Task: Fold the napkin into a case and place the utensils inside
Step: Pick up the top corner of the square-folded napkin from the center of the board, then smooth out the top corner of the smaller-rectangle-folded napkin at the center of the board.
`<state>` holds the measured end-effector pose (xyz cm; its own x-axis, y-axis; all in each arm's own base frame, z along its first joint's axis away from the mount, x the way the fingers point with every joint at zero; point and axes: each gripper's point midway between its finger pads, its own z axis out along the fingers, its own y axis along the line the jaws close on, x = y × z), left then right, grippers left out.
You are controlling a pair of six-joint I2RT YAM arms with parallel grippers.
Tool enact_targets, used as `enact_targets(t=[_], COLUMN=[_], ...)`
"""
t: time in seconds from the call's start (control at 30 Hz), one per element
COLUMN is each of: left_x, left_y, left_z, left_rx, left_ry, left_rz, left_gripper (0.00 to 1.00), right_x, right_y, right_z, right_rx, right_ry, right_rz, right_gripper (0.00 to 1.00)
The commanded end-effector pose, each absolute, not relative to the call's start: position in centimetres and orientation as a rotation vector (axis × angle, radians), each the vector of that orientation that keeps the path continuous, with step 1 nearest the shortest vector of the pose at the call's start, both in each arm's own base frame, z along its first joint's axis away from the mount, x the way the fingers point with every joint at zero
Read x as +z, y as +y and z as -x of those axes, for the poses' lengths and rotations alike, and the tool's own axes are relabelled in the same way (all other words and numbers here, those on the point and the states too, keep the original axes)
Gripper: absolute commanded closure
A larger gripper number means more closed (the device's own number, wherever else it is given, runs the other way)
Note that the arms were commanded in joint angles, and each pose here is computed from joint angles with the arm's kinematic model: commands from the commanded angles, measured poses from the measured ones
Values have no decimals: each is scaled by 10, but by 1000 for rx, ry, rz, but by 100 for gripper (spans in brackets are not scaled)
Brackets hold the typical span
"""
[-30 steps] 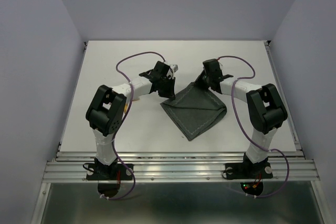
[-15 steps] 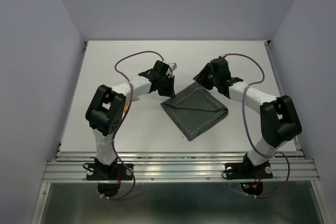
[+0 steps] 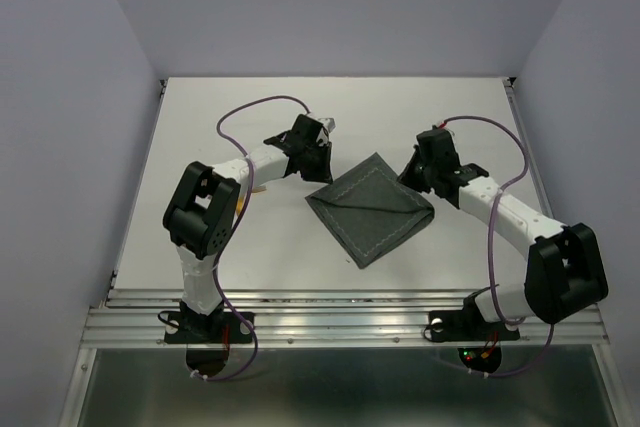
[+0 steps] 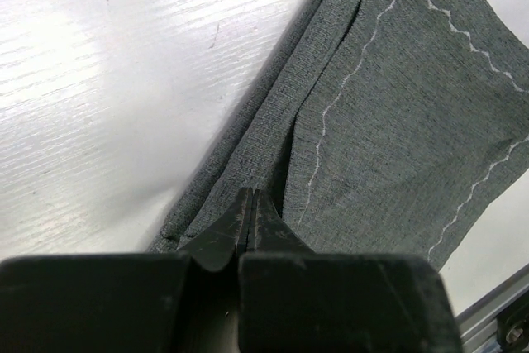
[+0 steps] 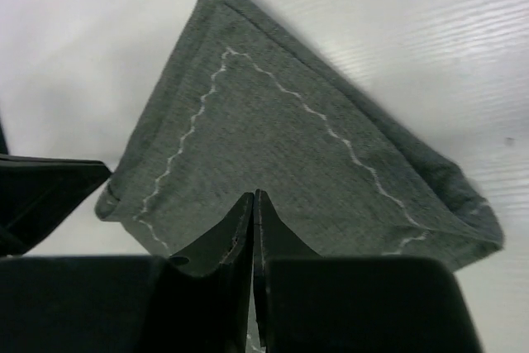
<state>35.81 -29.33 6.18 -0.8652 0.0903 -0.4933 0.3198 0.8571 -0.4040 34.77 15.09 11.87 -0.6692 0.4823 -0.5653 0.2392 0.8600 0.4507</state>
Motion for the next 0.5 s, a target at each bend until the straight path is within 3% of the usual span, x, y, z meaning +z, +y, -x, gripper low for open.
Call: enact_targets(t=[0.0,0.27,0.47], left_x=[87,119,134], left_y=[-293,-283,-282], left_z=[-381,-394,-372], left_rx=[-628,-566,-593], left_ry=[2490,2419,2408], left_rz=[-260,-132,-159], left_gripper=[100,100,100], right_x=[114,86,81], right_y=[113,98,87], right_z=[-334,-331,-332], right_rx=[236,158,75], right_ry=[2354,2473,2495], right_rz=[-504,-490,-480], right_gripper=[93,94,94])
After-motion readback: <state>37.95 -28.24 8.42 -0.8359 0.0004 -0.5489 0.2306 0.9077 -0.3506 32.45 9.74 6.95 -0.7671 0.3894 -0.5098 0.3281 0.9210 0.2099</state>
